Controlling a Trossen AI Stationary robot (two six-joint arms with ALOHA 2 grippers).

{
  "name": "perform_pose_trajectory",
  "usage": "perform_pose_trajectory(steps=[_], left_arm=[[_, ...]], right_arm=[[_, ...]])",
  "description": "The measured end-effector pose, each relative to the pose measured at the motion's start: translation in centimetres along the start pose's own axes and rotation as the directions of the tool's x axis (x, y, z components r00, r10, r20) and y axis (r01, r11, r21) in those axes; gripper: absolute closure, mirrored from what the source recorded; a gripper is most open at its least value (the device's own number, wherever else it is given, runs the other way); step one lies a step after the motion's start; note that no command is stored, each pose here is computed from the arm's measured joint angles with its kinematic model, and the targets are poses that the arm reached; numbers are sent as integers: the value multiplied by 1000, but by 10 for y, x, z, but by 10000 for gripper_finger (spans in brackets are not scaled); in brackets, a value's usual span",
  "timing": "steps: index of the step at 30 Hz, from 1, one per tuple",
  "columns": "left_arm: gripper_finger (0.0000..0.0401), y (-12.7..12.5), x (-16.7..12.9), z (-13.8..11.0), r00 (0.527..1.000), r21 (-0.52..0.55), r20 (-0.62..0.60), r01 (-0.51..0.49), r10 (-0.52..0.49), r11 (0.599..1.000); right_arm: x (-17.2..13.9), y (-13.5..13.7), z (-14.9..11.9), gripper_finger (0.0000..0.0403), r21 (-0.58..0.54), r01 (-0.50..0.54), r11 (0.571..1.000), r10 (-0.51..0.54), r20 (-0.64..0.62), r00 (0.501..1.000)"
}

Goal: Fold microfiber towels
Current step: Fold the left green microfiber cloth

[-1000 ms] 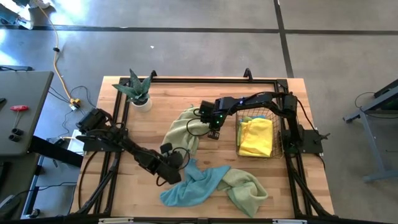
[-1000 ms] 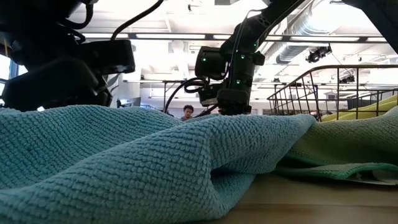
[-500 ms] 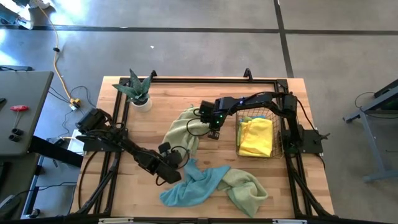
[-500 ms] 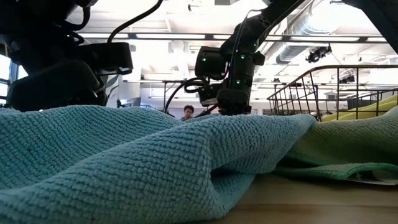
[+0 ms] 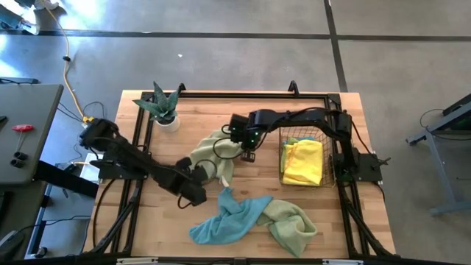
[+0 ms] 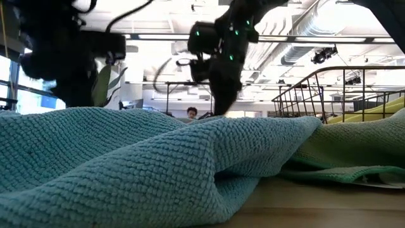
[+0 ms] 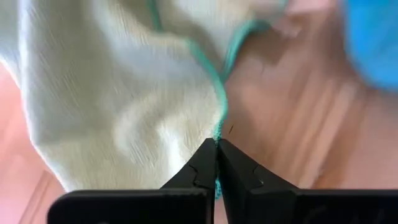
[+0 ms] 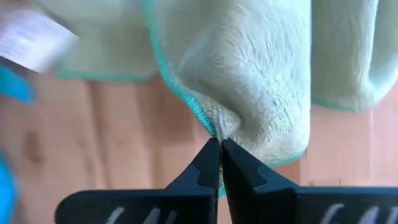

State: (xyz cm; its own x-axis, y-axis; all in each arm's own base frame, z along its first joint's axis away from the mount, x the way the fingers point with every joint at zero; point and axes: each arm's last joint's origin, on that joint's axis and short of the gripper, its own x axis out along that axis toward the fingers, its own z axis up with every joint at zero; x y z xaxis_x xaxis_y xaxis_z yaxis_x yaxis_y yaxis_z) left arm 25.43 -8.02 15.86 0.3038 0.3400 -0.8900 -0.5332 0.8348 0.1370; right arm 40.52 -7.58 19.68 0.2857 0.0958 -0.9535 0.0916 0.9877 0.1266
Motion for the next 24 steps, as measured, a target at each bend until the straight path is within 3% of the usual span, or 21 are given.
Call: perform_pose_trajectory(steps=[6,13,18,24], left_arm=[[400,27,-33,13,997,-95,63,47,-41,994],[401,64,-74,23,975,-191,197,140,-102,972],[401,82,-94,32,951,-207,282,188,-126,960],[401,98,-132,66,904,-135,409,198,-128,971]], right_arm=[[-37,5,18,403,-8,-1,1000,1,28,1000],[-79,6,30,403,-24,136,990,-135,43,990],[-107,13,29,403,-34,201,979,-201,5,980],[-151,31,30,403,-90,294,951,-292,35,956]])
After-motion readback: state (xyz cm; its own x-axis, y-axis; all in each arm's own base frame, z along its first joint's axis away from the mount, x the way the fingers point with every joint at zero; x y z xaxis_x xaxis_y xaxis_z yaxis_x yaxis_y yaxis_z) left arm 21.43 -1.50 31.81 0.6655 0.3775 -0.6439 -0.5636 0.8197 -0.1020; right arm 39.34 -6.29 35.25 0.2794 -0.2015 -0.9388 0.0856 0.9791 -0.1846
